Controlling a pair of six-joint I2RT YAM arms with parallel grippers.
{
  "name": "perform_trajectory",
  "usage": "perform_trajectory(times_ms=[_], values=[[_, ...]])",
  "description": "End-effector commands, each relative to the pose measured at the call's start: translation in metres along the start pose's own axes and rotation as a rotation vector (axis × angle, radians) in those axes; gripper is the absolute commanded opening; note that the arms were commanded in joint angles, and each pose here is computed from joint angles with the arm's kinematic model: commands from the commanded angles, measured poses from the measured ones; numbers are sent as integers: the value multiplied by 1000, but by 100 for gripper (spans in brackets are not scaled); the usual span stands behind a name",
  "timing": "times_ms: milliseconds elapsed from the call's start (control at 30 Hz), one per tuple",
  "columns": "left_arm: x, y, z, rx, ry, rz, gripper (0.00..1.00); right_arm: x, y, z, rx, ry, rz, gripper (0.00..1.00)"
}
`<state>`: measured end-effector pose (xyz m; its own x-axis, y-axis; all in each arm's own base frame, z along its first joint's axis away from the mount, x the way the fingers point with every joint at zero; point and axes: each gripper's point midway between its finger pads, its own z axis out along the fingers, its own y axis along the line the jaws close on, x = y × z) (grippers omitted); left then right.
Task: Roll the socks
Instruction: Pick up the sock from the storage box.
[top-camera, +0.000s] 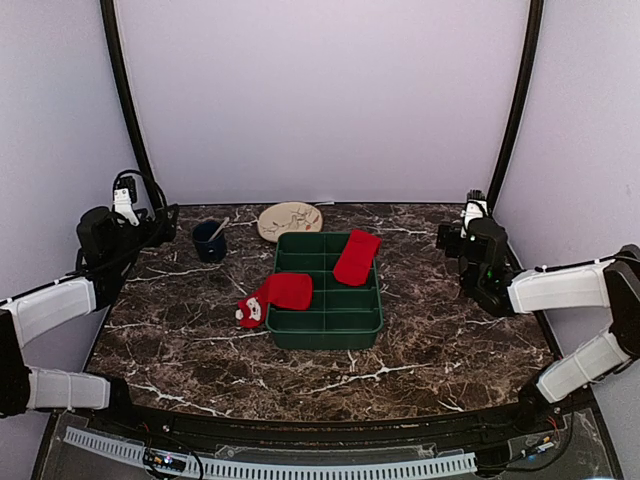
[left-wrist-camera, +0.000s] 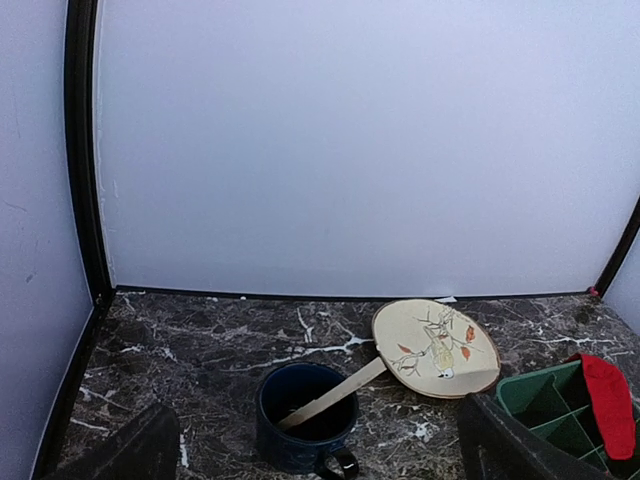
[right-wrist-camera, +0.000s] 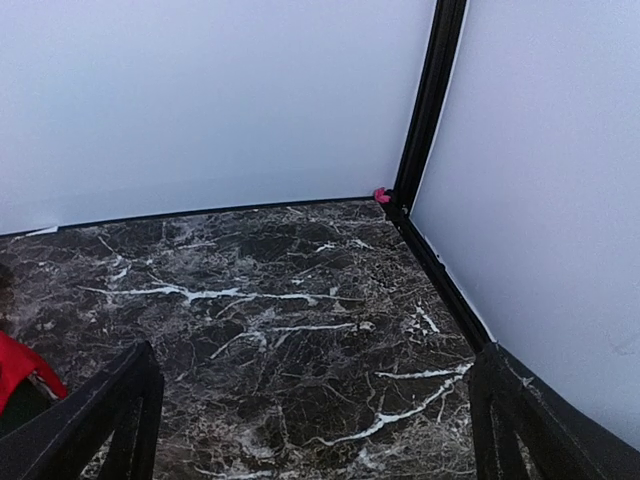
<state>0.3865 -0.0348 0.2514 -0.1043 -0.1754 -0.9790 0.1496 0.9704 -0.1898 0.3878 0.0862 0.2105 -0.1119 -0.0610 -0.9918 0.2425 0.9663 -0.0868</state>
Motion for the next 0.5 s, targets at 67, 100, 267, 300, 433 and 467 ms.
perform_trajectory(times_ms=[67, 100, 267, 300, 433, 467], values=[[-33, -28, -15, 63, -77, 26, 99, -32, -2, -15, -27, -149, 141, 100], [-34, -32, -16, 78, -78, 26, 99, -38, 14, -20, -141, -174, 122, 100], [-32, -62, -10, 162, -42, 27, 99, -60, 52, -10, -283, -115, 175, 87], [-29, -69, -7, 167, -22, 37, 99, -62, 59, -7, -302, -86, 200, 81], [-14, -106, 2, 199, 39, 94, 99, -66, 81, 3, -342, 28, 334, 71], [-10, -114, 6, 207, 58, 109, 99, -66, 86, 5, -350, 57, 374, 70]])
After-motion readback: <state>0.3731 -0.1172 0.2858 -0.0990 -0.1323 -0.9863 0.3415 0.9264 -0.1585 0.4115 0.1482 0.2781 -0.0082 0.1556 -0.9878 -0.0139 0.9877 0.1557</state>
